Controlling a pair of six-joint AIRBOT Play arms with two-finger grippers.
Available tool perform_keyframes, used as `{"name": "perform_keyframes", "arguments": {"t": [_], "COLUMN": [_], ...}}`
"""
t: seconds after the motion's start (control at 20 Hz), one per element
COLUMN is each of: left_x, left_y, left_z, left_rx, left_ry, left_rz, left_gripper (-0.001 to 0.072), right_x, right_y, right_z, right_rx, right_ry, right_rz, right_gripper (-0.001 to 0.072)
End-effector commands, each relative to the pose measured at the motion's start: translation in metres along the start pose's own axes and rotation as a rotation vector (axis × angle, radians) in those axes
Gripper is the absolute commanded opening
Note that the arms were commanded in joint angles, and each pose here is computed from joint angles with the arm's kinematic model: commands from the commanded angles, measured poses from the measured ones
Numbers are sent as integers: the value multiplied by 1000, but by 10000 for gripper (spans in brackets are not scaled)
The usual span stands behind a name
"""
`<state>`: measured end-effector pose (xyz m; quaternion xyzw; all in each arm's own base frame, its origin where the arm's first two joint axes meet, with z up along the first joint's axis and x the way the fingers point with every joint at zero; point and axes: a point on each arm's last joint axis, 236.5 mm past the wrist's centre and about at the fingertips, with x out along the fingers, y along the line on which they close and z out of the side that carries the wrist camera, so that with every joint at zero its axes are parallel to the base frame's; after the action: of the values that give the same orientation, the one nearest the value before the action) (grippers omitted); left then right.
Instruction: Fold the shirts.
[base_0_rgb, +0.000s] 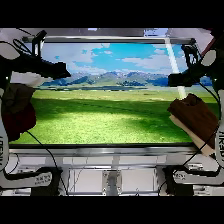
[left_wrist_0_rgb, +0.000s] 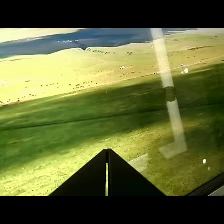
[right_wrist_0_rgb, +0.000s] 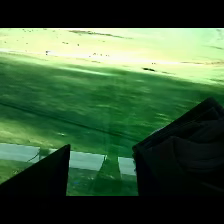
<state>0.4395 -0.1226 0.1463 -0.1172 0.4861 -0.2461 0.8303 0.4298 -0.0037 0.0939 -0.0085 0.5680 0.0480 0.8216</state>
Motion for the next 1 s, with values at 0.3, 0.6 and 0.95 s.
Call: {"name": "perform_keyframes", "arguments": {"t": [0.3,0.6,0.95], "left_x": [-35,-129,-135], "left_y": [124,254,374], "left_z": [-6,-7,-105], "left_rx": [105,-85,-479], "left_ry": [56,-34,133], "left_rz": [549,979,1051], "left_gripper": [21,226,686], "right_x": [0,0,-1], "right_y": [0,0,15], "right_z": [0,0,9], "right_rx": [-1,-1,23], "right_ry": [-1,-2,-35], "right_rz": [-1,-2,60], "right_gripper": [469,469,469]}}
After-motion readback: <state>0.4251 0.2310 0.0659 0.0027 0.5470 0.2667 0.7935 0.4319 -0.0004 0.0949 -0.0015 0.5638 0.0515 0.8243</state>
